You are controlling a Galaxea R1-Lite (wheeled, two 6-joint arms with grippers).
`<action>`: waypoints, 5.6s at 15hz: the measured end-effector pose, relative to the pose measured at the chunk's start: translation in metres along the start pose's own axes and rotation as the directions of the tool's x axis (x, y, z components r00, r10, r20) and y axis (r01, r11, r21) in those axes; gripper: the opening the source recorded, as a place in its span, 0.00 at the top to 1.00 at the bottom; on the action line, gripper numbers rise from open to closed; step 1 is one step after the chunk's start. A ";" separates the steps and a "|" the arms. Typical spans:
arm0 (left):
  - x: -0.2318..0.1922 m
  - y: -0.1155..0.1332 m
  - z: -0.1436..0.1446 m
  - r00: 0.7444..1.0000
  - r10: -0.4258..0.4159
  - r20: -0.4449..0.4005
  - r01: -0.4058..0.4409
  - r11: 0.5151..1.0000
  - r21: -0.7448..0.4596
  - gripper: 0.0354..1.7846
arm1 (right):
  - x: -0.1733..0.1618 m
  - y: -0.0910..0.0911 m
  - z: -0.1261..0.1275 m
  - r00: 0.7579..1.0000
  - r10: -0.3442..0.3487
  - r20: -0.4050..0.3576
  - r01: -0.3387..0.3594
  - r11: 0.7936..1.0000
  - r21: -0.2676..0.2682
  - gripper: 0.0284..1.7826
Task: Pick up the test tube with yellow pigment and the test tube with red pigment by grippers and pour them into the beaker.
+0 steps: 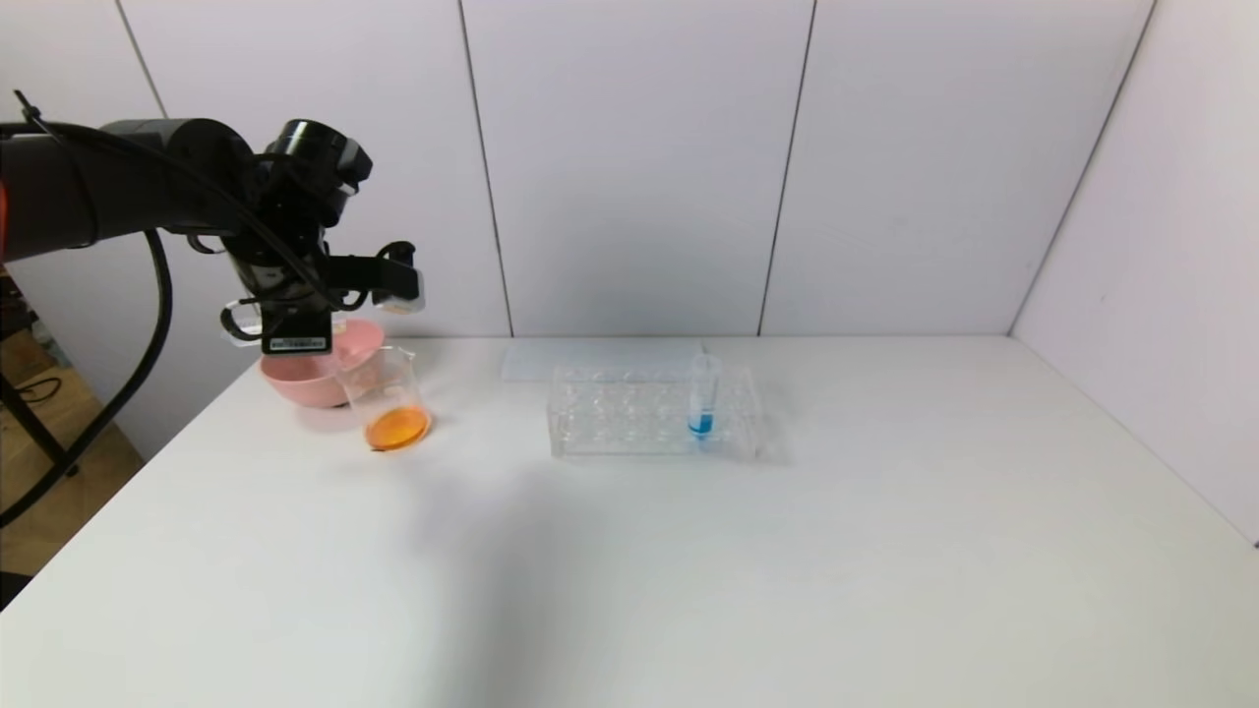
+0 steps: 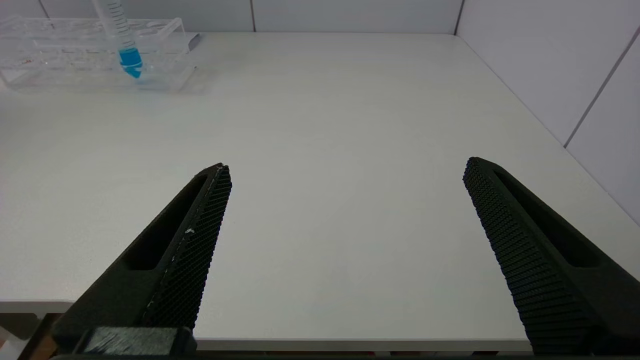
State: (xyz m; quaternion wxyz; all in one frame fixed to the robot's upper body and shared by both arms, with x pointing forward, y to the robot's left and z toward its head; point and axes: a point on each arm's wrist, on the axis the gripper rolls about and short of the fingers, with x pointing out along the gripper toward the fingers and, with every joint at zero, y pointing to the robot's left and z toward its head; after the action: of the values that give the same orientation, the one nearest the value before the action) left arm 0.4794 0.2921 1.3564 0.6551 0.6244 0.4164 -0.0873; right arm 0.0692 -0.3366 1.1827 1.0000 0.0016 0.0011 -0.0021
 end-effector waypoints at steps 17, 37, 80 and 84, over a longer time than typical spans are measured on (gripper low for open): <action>-0.020 0.039 -0.085 0.776 0.136 0.616 0.392 0.661 -0.640 0.78 | 0.000 0.000 0.000 1.000 0.000 0.000 0.000 1.000 0.000 0.05; 0.096 0.038 -0.096 0.753 0.355 0.554 0.513 0.211 -0.832 0.78 | 0.000 0.000 0.000 1.000 0.000 0.000 0.000 1.000 0.000 0.05; 0.155 0.018 -0.101 0.793 0.293 0.534 0.509 0.165 -0.845 0.02 | 0.000 0.000 0.000 1.000 0.000 0.000 0.000 1.000 0.000 0.05; 0.147 0.021 -0.102 0.788 0.305 0.534 0.507 0.169 -0.845 0.01 | 0.000 0.000 0.000 1.000 0.000 0.000 0.000 1.000 0.000 0.05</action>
State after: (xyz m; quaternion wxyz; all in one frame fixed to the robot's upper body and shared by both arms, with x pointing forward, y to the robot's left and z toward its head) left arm 0.5416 0.4470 1.2888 0.9814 -0.0429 0.1831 -0.0395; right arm 0.0692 -0.3366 1.1827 1.0000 0.0014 0.0011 -0.0021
